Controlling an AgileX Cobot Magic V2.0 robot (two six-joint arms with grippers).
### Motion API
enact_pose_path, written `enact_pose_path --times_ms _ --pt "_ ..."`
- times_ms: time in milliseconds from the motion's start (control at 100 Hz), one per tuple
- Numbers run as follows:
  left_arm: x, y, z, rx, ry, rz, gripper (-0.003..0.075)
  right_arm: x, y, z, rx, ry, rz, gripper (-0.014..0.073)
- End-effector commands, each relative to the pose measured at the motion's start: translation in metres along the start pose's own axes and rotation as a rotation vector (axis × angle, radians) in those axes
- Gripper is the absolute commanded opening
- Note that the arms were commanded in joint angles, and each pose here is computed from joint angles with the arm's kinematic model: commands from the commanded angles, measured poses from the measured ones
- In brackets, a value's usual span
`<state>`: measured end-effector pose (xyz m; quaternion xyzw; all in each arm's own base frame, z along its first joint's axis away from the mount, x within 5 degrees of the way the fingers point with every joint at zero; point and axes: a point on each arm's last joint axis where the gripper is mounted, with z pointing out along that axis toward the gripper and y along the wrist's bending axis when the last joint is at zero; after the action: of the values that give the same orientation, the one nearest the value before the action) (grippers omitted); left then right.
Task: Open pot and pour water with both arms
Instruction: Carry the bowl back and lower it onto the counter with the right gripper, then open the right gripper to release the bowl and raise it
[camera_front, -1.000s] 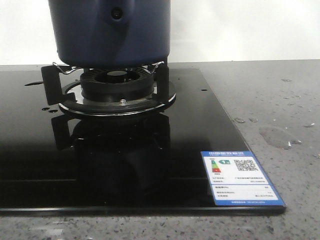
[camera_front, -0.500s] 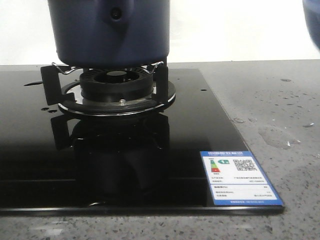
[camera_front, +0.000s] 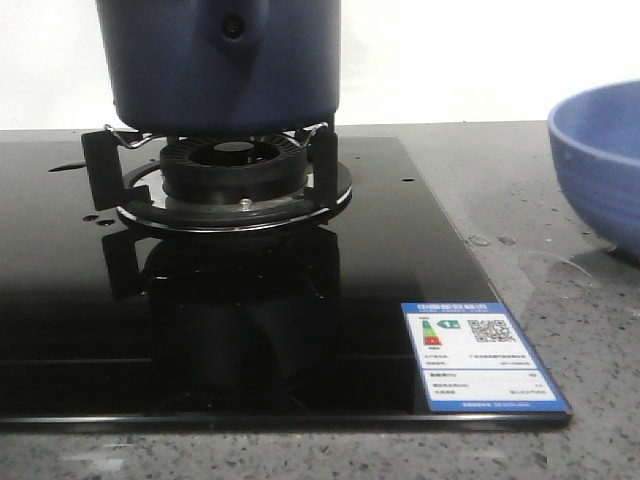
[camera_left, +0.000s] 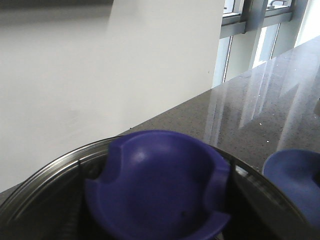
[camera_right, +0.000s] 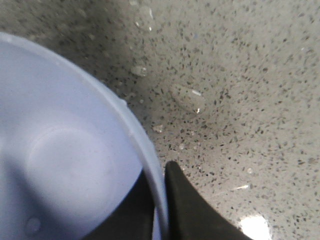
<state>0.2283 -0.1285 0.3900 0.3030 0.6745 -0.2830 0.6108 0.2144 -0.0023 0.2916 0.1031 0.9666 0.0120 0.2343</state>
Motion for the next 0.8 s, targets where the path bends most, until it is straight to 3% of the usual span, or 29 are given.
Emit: enact_pose_path --times_ms 0,190,320,480,600,680,790 --pt "-0.022 -0.006 -0.007 0.022 -0.084 -0.006 0.0314 -0.01 0.0 -0.006 -0.012 -0.075 0.002 0.0102" --pt "-0.021 -0.006 -0.005 0.022 -0.08 0.009 0.0314 -0.02 0.0 -0.019 -0.009 -0.141 -0.009 0.0427" --pt "-0.017 -0.004 -0.001 0.022 -0.067 0.001 0.0314 -0.028 0.001 -0.056 -0.028 -0.249 -0.005 0.0457" --pt "-0.012 0.001 0.007 0.022 -0.053 0.007 0.0314 -0.024 -0.001 -0.118 -0.068 -0.438 0.004 0.0353" --pt "-0.012 0.006 0.016 0.02 -0.052 0.029 0.0314 -0.012 -0.004 -0.156 -0.1 -0.572 0.01 0.0131" --pt "-0.012 0.011 0.026 0.022 -0.046 0.022 0.0314 0.0 -0.006 -0.173 -0.115 -0.643 0.012 -0.0065" --pt "-0.013 0.019 0.041 0.027 -0.039 0.016 0.0314 0.011 -0.009 -0.186 -0.124 -0.689 0.013 -0.0063"
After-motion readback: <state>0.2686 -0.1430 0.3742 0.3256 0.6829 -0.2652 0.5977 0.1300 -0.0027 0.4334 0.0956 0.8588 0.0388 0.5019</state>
